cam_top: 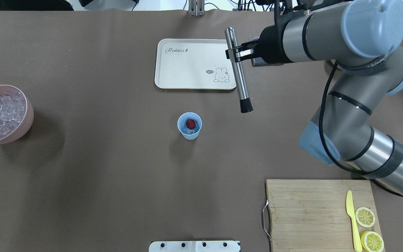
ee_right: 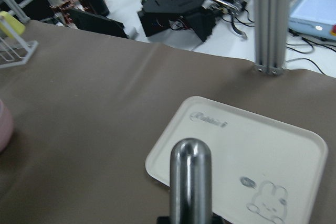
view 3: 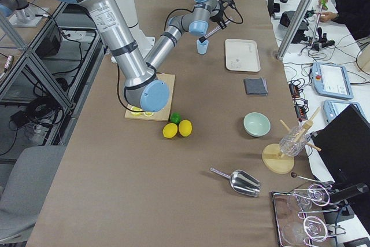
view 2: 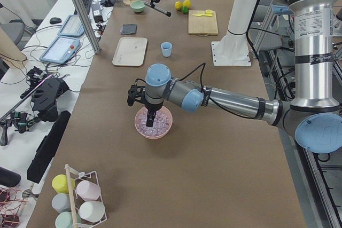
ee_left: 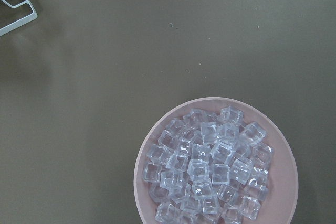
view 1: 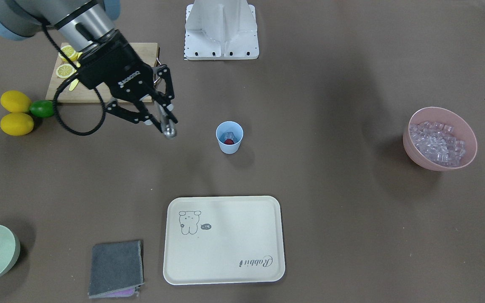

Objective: Mash ice and strawberries in cup
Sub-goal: 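Carry the muddler with the right gripper over the blue cup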

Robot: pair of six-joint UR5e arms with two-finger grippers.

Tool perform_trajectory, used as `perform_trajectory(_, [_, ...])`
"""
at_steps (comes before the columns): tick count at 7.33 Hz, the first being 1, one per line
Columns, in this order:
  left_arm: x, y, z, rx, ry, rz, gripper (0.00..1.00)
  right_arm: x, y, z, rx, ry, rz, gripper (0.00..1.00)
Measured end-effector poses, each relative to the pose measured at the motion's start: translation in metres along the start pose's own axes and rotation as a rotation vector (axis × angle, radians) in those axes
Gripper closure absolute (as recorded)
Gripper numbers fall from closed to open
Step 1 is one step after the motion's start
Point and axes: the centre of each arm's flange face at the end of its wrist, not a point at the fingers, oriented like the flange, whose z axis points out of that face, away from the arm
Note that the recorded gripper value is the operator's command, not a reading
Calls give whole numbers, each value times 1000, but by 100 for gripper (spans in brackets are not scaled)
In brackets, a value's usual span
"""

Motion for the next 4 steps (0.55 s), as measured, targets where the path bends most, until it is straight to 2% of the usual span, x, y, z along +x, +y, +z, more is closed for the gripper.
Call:
perform_trajectory(1, [-1, 2, -1, 0, -1, -3, 2, -18, 13, 13, 98, -51, -26, 100])
perform_trajectory(2, [-2, 3, -2, 2, 0, -6, 2, -30, 23, 22, 198, -81, -43, 100])
perform_trajectory(4, [-2, 5, -4, 2, 3, -8, 2, -48, 41, 33, 394, -84, -79, 100])
